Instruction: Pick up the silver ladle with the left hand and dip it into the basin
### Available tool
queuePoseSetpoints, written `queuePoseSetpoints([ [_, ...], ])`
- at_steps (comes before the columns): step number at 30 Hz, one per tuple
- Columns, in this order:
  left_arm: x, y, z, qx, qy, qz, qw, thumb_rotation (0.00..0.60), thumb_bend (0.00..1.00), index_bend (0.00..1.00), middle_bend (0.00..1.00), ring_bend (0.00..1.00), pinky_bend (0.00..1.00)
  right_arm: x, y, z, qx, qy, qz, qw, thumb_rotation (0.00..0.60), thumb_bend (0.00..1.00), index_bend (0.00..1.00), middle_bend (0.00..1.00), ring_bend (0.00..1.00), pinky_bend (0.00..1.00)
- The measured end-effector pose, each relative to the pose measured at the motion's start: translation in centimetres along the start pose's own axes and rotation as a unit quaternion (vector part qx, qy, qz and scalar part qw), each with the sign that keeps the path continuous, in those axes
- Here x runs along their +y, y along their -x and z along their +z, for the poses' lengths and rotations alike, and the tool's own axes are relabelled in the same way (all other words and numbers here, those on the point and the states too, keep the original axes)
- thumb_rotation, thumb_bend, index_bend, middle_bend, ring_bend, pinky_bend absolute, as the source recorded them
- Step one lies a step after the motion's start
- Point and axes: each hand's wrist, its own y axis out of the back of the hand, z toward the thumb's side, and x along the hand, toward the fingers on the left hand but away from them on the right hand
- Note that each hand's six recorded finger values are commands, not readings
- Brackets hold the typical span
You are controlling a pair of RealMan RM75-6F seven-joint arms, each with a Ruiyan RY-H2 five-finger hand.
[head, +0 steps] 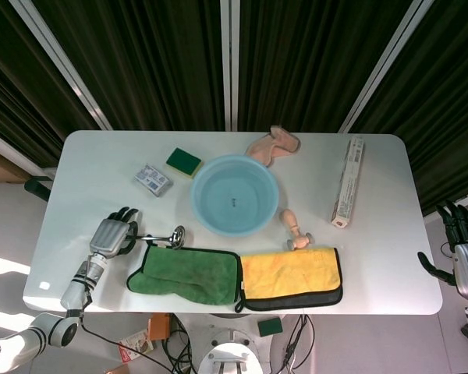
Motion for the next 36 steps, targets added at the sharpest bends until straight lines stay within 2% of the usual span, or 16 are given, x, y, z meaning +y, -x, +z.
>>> queuePoseSetpoints([
  [9,0.0,0.0,0.0,0.002,0.012,-0.002,0.9999,0.600,0.39,0.59,0.15,0.09,0.23,0.0,0.0,0.0,0.000,0.000,-0.001,1.0000,0.600,0.25,0.00,0.00,0.00,0.00],
  [17,1.1,0.2,0.0,-0.003,0.057,0.008,0.9983,0.600,0.41,0.66,0.25,0.13,0.25,0.0,0.0,0.0,0.000,0.000,0.000,1.0000,0.600,0.25,0.00,0.00,0.00,0.00],
  [23,2.2,0.4,0.0,-0.008,0.098,0.009,0.9951,0.600,0.41,0.68,0.36,0.22,0.35,-0.1,0.1,0.0,0.000,0.001,0.002,1.0000,0.600,0.25,0.00,0.00,0.00,0.00],
  [27,2.6,0.5,-0.1,-0.010,0.126,0.003,0.9920,0.600,0.41,0.69,0.40,0.30,0.50,0.0,0.0,0.0,0.001,0.001,0.000,1.0000,0.600,0.25,0.00,0.00,0.00,0.00],
  [36,3.6,0.6,-0.2,-0.015,0.170,-0.005,0.9854,0.600,0.41,0.69,0.42,0.33,0.55,0.0,0.0,0.1,0.002,0.000,0.001,1.0000,0.600,0.25,0.00,0.00,0.00,0.00],
])
